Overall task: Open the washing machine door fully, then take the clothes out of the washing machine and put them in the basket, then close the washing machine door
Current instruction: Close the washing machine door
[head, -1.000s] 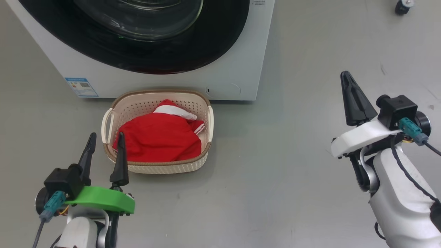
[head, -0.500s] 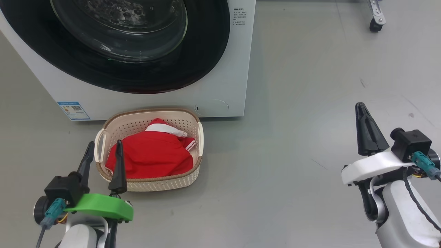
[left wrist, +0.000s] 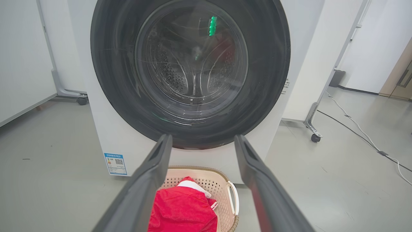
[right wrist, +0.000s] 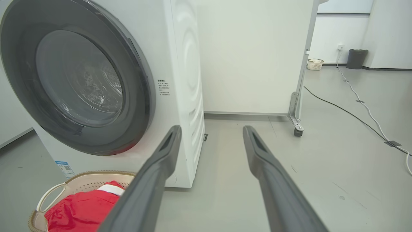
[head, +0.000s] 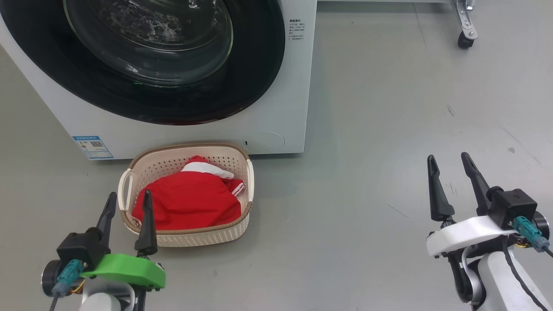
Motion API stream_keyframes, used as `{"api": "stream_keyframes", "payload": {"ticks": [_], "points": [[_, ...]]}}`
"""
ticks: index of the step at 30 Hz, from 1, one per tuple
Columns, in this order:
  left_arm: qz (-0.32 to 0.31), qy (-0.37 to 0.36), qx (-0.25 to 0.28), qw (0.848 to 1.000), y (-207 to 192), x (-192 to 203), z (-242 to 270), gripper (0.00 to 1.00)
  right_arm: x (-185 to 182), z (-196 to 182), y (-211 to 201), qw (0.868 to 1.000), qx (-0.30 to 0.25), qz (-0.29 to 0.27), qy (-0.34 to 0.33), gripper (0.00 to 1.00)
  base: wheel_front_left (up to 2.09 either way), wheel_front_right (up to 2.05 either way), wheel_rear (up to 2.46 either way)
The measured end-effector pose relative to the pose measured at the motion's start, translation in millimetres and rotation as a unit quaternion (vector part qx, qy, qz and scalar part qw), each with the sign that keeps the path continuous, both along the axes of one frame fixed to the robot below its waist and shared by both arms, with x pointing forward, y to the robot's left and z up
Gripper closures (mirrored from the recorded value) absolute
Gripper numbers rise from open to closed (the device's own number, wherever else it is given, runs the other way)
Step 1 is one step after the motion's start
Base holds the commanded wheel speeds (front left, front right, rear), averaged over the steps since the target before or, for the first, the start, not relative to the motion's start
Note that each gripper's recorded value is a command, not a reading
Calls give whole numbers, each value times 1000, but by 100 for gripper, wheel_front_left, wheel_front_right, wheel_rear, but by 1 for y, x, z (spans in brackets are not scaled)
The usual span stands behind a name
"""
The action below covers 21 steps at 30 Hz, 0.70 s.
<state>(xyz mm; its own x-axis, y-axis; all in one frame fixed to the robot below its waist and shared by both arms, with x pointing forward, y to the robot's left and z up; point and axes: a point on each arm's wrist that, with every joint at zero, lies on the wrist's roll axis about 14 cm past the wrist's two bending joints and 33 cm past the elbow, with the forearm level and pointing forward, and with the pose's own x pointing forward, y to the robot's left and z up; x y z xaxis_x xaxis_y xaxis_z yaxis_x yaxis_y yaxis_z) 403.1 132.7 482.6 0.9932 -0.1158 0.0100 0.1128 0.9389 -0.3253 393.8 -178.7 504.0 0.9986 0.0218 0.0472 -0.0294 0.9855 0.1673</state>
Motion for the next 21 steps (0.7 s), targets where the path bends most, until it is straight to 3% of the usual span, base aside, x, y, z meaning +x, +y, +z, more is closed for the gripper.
{"api": "stream_keyframes", "payload": {"ticks": [21], "points": [[-8,-6,1,1000,-5,0,4,0,-10,0,1,1000,-3,-2,-2,0,0,0,0]]}}
